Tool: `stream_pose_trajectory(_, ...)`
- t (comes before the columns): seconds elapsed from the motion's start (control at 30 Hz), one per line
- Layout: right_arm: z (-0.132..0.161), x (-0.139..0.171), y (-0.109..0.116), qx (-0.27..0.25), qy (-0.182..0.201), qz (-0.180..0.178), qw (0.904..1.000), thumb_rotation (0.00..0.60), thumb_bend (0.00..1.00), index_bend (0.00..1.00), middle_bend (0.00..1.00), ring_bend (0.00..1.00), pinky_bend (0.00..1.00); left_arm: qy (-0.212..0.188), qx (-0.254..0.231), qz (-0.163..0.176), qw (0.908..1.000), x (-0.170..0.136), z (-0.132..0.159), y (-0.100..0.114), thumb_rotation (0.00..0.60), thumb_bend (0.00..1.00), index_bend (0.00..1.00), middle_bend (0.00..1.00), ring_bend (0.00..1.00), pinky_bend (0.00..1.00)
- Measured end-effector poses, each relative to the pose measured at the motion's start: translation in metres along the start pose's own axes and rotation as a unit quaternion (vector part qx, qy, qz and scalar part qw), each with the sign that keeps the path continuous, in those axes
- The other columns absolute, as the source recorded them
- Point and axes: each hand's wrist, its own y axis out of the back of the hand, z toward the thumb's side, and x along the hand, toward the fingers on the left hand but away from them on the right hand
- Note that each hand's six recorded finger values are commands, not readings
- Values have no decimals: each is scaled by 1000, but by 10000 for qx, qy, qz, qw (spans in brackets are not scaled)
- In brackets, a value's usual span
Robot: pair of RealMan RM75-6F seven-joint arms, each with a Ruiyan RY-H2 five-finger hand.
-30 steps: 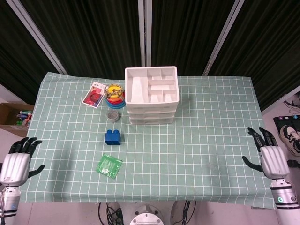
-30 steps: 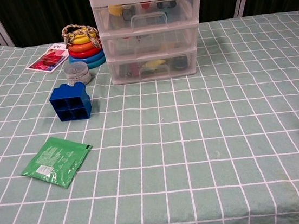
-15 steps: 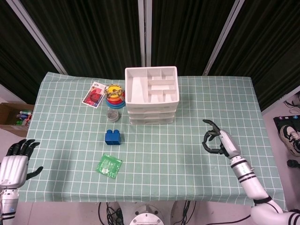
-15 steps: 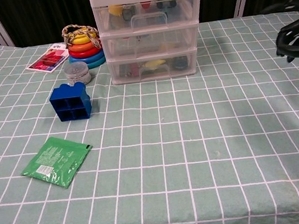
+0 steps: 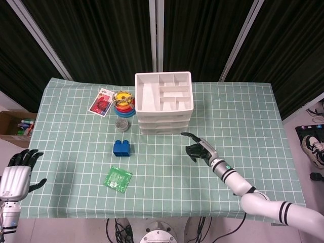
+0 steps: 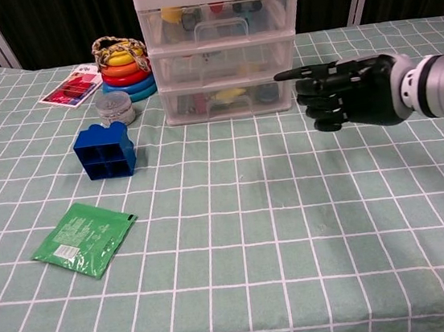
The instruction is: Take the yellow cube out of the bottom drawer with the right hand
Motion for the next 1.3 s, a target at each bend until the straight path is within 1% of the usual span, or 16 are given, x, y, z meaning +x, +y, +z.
stream_pose_trajectory(0.13, 1, -23, -12, -361, -155, 106, 9992, 600, 595, 119, 827, 798, 826, -12, 5, -26, 10000, 3, 0, -2, 600, 59, 243, 188, 139, 201)
stream_pose_trajectory(0.3, -2, -47, -22, -714, -323, 113, 9969, 600, 615, 116, 826, 799, 827, 3, 2, -55, 10000, 5, -2, -4, 600, 60, 243, 188, 139, 201)
stream_pose_trajectory(0.37, -4, -53, -26, -853, -413, 151, 9954, 600, 617, 116, 825, 799, 828, 15, 6, -60, 10000, 5, -4, -4, 600, 60, 243, 188, 139, 201)
stream_pose_trajectory(0.5, -6, -65, -42, -1120, -614, 343, 9912, 600, 619, 116, 824, 799, 828, 35, -4, -54, 10000, 5, -6, -4, 600, 60, 243, 188, 139, 201)
stream_pose_trajectory(0.6, -5, -73, -50, -1275, -682, 431, 9885, 600, 620, 115, 823, 799, 829, 47, 0, -56, 10000, 5, -7, -3, 600, 60, 243, 188, 139, 201)
stream_pose_trajectory(0.77, -3, -81, -56, -1314, -711, 451, 9877, 600, 620, 116, 821, 798, 830, 58, -4, -61, 10000, 4, -8, -4, 600, 60, 243, 188, 139, 201)
stream_pose_trajectory(1.3, -6, -98, -59, -1375, -828, 250, 9867, 600, 620, 103, 817, 798, 830, 66, 8, -60, 10000, 6, -9, -3, 600, 60, 243, 188, 139, 201)
